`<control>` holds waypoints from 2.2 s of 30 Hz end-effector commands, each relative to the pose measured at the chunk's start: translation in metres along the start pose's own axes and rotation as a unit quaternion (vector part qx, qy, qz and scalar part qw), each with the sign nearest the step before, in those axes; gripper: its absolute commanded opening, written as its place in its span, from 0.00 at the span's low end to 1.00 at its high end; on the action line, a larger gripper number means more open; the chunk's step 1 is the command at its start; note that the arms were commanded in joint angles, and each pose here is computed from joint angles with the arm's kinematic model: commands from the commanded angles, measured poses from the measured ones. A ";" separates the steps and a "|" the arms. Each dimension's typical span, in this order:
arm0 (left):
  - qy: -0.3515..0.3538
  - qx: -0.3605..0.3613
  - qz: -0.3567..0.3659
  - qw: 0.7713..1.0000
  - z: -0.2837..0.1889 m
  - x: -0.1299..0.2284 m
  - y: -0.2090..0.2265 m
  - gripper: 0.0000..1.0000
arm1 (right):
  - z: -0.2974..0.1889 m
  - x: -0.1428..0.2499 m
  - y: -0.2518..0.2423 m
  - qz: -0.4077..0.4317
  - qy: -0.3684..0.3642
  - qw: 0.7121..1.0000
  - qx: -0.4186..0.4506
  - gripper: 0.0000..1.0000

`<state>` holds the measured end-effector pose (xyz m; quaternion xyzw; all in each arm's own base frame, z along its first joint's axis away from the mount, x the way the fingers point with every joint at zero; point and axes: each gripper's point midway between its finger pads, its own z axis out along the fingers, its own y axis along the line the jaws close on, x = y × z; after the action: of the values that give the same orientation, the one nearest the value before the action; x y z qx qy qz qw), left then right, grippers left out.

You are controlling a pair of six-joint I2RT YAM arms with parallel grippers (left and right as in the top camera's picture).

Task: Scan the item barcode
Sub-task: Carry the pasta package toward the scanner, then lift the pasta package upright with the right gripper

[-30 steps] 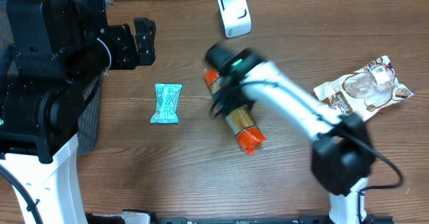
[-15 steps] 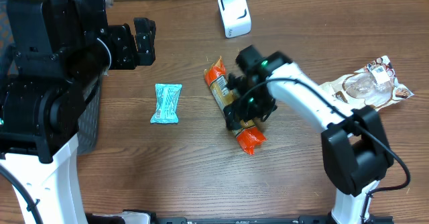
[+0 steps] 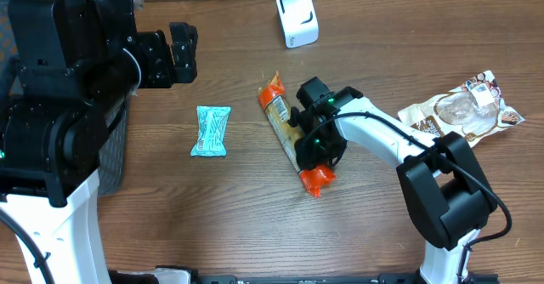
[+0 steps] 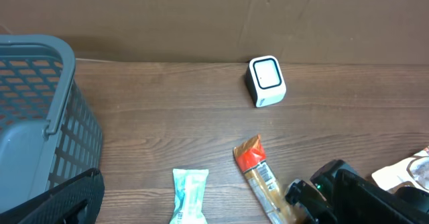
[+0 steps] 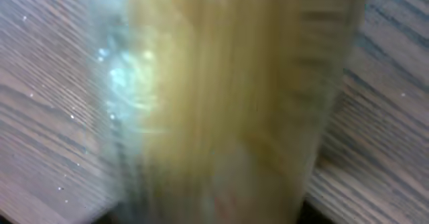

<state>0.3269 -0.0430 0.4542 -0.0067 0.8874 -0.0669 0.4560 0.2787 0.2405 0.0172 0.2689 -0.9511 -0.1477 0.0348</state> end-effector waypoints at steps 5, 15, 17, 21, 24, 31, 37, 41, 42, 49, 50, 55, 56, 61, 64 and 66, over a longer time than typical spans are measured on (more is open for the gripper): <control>0.001 -0.005 0.010 1.000 0.003 0.000 0.001 1.00 | 0.003 0.000 -0.005 0.021 0.004 1.000 -0.004 0.04; 0.001 -0.005 0.010 1.000 0.003 -0.001 0.001 1.00 | -0.016 -0.031 -0.018 0.099 -0.054 0.992 -0.061 0.60; 0.001 -0.005 0.010 1.000 0.003 0.000 0.001 1.00 | -0.019 -0.039 -0.018 0.106 -0.070 0.989 -0.074 0.63; 0.001 -0.005 0.010 1.000 0.003 -0.001 0.001 1.00 | -0.017 -0.045 -0.018 0.108 -0.078 0.987 -0.088 0.63; 0.001 -0.005 0.010 1.000 0.003 0.000 0.001 1.00 | -0.008 -0.045 -0.017 0.121 -0.069 0.985 -0.098 0.63; 0.001 -0.005 0.010 1.000 0.003 0.000 0.001 1.00 | 0.007 -0.047 -0.017 0.161 -0.048 0.978 -0.122 0.64; 0.001 -0.005 0.010 1.000 0.003 0.000 0.001 1.00 | 0.009 -0.060 0.003 0.178 -0.058 0.968 -0.169 0.17; 0.001 -0.005 0.010 1.000 0.003 0.000 0.001 1.00 | 0.008 -0.074 0.011 0.185 -0.079 0.963 -0.177 0.04; 0.001 -0.005 0.010 1.000 0.003 0.000 0.001 1.00 | 0.008 -0.074 0.011 0.185 -0.080 0.963 -0.177 0.04; 0.001 -0.005 0.010 1.000 0.003 0.000 0.001 1.00 | -0.012 -0.075 -0.004 0.196 -0.092 0.957 -0.194 0.04; 0.001 -0.005 0.010 1.000 0.003 0.000 0.001 1.00 | -0.019 -0.075 -0.011 0.195 -0.098 0.960 -0.177 0.04; 0.001 -0.005 0.010 1.000 0.003 0.000 0.001 1.00 | -0.069 -0.074 -0.046 0.187 -0.138 0.972 -0.027 0.04; 0.001 -0.005 0.010 1.000 0.003 0.000 0.001 1.00 | -0.084 -0.075 -0.052 0.177 -0.150 0.973 0.010 0.04; 0.001 -0.005 0.010 1.000 0.003 0.000 0.001 1.00 | -0.146 -0.087 -0.068 0.127 -0.226 0.952 0.163 0.04; 0.001 -0.005 0.010 1.000 0.003 0.000 0.001 1.00 | -0.156 -0.093 -0.059 0.088 -0.243 0.952 0.166 0.04; 0.001 -0.005 0.010 1.000 0.003 -0.001 0.001 1.00 | -0.160 -0.095 -0.059 0.075 -0.249 0.951 0.170 0.04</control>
<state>0.3270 -0.0430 0.4543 -0.0067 0.8873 -0.0669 0.4562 0.3964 0.1983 0.0984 0.1137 -0.9796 -0.0633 -0.1531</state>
